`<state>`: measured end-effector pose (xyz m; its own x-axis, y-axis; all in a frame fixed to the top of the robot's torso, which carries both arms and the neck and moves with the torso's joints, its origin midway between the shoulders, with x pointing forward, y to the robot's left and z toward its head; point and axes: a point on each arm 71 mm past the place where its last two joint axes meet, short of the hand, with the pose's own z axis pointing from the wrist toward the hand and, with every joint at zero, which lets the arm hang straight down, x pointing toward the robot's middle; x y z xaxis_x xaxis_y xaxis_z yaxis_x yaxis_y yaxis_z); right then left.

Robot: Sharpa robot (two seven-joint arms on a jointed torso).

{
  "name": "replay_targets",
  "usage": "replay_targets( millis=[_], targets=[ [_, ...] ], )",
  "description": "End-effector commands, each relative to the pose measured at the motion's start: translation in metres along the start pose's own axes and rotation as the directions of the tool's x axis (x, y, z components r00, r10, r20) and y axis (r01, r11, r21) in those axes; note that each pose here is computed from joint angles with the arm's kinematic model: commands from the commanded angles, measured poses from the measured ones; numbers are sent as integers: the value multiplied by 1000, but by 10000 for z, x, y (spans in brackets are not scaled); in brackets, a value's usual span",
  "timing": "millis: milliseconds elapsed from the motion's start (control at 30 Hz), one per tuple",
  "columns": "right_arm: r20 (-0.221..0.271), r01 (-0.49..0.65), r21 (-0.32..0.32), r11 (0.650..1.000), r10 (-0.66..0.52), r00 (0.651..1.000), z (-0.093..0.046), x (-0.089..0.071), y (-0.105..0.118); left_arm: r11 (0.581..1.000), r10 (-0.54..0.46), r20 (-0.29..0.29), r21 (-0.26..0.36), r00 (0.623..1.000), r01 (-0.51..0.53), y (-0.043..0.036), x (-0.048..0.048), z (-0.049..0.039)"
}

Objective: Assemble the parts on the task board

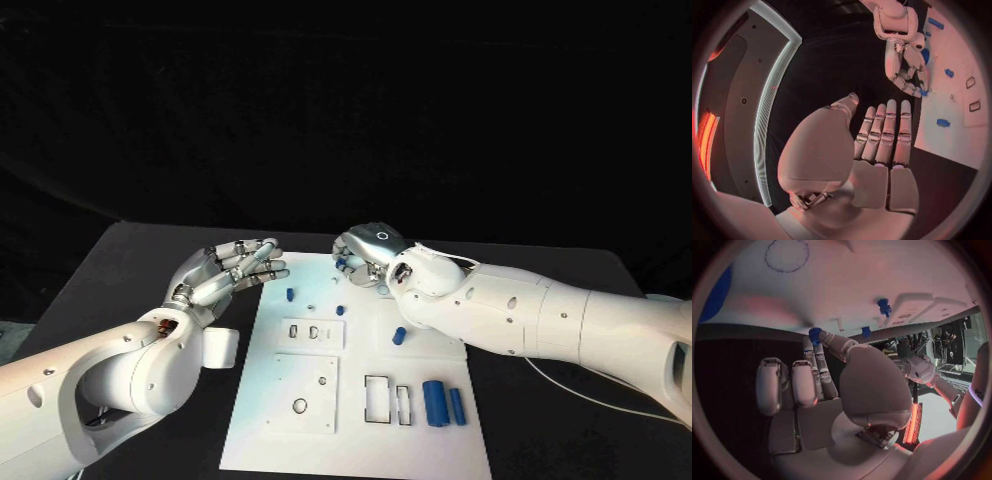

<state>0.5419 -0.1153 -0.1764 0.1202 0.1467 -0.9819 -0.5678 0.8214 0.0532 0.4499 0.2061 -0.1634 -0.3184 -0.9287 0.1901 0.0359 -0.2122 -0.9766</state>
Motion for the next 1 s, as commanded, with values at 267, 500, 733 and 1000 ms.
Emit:
replay_targets(
  millis=[267,500,733,1000],
  targets=[
    [-2,3,-4,1000,-3,1000,-23,35,-23,1000,-9,-14,9,1000,9,-21,15,-4],
    [45,-21,-10,1000,21,999,-119,-41,-40,1000,-6,-9,9,1000,6,-22,-5,-5],
    [59,-75,28,997,74,996,-361,-228,-209,1000,-3,-4,8,1000,3,-25,-32,-10],
    [-23,-162,127,979,166,986,-693,-437,-563,1000,-1,-1,7,1000,1,-30,-54,-18]
  ],
)
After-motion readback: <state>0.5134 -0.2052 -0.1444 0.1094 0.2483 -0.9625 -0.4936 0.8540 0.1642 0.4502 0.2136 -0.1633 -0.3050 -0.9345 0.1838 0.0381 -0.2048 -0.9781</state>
